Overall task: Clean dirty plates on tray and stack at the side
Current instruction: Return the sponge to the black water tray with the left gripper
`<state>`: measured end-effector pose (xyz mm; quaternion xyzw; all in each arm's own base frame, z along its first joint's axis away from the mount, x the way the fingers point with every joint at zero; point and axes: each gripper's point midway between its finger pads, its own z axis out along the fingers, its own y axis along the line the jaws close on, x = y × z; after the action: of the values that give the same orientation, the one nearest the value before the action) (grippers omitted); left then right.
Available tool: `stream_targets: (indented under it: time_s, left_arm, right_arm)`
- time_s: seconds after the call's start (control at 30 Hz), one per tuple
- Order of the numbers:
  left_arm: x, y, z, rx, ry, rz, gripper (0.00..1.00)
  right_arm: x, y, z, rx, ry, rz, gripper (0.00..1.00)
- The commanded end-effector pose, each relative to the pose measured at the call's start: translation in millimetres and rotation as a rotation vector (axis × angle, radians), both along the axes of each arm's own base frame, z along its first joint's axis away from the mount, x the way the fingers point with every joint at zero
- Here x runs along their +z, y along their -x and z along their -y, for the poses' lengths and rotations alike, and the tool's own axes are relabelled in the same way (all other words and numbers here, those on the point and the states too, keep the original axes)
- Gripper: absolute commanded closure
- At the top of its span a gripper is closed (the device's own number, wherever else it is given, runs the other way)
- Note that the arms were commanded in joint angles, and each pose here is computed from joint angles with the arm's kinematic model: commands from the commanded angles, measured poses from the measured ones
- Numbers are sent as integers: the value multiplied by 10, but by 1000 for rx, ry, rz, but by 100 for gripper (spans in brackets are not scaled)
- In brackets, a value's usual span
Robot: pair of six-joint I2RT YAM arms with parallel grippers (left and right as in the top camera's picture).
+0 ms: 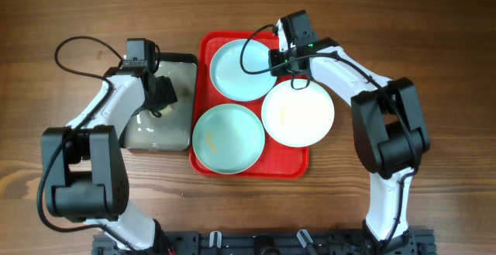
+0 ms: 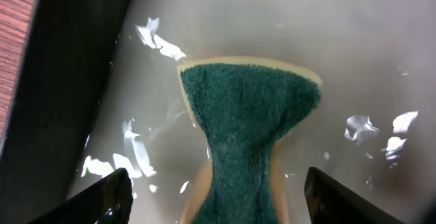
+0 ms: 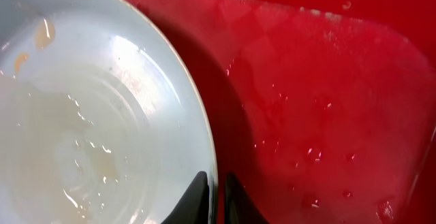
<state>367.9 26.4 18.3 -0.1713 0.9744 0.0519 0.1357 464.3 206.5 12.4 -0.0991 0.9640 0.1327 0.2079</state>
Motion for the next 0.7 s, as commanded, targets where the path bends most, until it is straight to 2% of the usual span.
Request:
stream_targets:
  time_s: [0.0,0.03,0.07,0.17,0.2,0.23,0.33,0.6,0.67]
  left_arm:
    - [649,-208,7,59,39,225,15]
    - [856,-260,-6,61,36,294,5]
    - [1063,-301,-20,63,37,362,0]
    - [1501,-303,-59,70,38,491,0]
    - [1528,-299,-57,70,38,498,0]
    - [1529,-297,-59,70,38,498,0]
    - [1521,-297,-59,70,38,495,0]
    - [1521,-297,-58,70,38,495,0]
    - [1521,-297,-59,70,38,495,0]
  right_arm:
    - [-12,51,-31,51,18,0,87]
    - [-11,49,-32,48,16,0,86]
    - [-11,50,-34,45,15,-1,86]
    - [-9,46,-32,45,15,0,86]
    - [-10,48,-34,46,15,0,80]
    - [-12,52,-33,46,15,-2,69]
    - [-28,82,-21,47,21,-16,62]
    - [-36,43,8,38,38,3,65]
    - [-33,37,5,38,37,6,69]
